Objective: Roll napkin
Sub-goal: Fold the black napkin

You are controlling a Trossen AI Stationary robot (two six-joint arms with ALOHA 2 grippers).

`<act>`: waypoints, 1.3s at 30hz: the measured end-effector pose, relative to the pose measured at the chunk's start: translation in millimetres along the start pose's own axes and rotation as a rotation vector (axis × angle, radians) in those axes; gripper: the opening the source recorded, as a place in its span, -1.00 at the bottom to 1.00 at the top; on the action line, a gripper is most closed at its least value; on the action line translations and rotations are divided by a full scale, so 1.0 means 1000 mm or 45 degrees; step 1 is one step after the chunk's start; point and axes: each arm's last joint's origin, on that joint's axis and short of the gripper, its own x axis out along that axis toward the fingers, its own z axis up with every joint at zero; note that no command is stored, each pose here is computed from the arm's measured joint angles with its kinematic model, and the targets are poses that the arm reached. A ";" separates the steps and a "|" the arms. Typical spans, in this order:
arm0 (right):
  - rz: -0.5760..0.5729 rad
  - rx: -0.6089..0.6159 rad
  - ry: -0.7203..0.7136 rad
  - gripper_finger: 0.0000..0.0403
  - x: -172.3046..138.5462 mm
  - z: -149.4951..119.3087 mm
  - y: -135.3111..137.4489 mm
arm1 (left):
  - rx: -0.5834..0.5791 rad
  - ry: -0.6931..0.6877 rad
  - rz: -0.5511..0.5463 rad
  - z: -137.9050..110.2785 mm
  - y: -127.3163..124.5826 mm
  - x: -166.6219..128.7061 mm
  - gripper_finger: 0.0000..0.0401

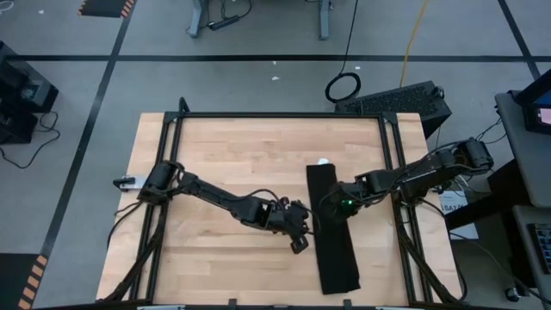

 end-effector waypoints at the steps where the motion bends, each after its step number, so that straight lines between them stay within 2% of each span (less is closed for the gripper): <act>1: -0.012 -0.003 0.001 -1.00 -0.001 0.000 0.000 | -0.006 -0.017 -0.007 0.002 0.001 0.002 -0.50; 3: -0.032 -0.014 -0.006 -1.00 -0.002 0.000 0.000 | 0.006 -0.022 -0.014 0.000 0.002 0.008 -0.50; 9: -0.147 -0.004 -0.065 -1.00 -0.001 0.001 -0.006 | 0.172 -0.160 -0.183 -0.008 -0.007 0.039 -0.50; 13: -0.174 -0.006 -0.093 -1.00 0.000 0.002 -0.007 | 0.199 -0.239 -0.238 -0.011 -0.011 0.049 -0.50; 17: -0.170 0.024 -0.097 -1.00 0.000 0.002 -0.007 | 0.248 -0.251 -0.244 -0.014 -0.008 0.056 -0.50; 23: -0.193 0.122 -0.046 -0.97 -0.001 -0.001 -0.009 | 0.340 -0.208 -0.334 -0.018 -0.009 0.060 -0.50; 29: -0.205 0.154 -0.016 -0.69 -0.012 -0.006 -0.014 | 0.336 -0.025 -0.224 -0.025 0.006 0.063 -0.50; 34: -0.124 0.155 -0.038 -0.39 -0.030 -0.011 -0.015 | 0.250 -0.070 -0.269 -0.011 0.000 0.048 -0.50; 39: -0.042 0.195 -0.083 -0.24 -0.047 -0.020 -0.016 | 0.114 -0.071 -0.283 0.009 -0.009 0.024 -0.50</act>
